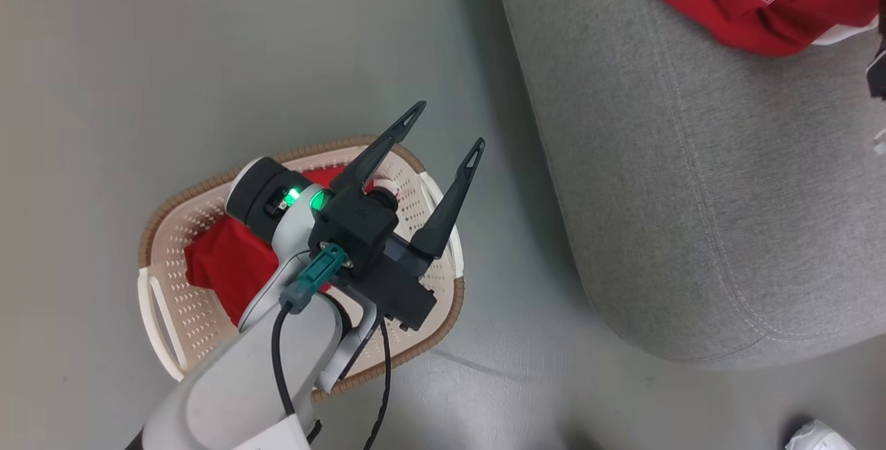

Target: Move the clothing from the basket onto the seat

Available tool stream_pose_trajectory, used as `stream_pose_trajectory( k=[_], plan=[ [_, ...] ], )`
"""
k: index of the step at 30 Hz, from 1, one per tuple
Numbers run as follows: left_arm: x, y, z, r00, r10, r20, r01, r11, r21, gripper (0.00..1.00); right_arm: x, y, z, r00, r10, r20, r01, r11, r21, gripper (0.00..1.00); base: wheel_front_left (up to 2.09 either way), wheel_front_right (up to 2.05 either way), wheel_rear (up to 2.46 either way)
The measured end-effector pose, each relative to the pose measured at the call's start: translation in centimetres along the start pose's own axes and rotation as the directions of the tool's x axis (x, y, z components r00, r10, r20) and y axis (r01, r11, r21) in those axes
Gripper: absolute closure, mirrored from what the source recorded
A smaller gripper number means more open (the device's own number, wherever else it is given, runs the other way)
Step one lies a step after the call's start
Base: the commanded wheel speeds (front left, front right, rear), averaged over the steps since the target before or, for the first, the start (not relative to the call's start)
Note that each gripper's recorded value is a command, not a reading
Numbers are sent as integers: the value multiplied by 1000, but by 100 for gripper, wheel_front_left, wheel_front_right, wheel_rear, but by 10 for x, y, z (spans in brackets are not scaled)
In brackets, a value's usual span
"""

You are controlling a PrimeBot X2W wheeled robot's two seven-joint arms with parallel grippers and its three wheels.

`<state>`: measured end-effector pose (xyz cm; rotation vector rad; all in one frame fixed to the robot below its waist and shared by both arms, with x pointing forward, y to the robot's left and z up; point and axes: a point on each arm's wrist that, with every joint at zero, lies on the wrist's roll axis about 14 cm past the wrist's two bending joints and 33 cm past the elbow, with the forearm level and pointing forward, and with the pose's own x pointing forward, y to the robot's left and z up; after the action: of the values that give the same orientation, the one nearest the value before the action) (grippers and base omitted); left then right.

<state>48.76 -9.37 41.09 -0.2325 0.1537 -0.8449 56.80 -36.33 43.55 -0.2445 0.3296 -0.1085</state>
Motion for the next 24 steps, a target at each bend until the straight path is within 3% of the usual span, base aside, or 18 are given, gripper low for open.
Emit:
stream_pose_trajectory(
  k=[15, 24],
  plan=[
    [-28, -1, 28, 994, 100, 41, -100, 995, -10, 0, -47, 18, 31, 992, 77, 100, -75, 997, -18, 0, 0, 0, 0],
    [-63, 21, 53, 966, 248, 70, -248, 969, -9, 0, -74, 61, 56, 970, 140, 197, -152, 987, 47, 0, 0, 0, 0]
  ],
)
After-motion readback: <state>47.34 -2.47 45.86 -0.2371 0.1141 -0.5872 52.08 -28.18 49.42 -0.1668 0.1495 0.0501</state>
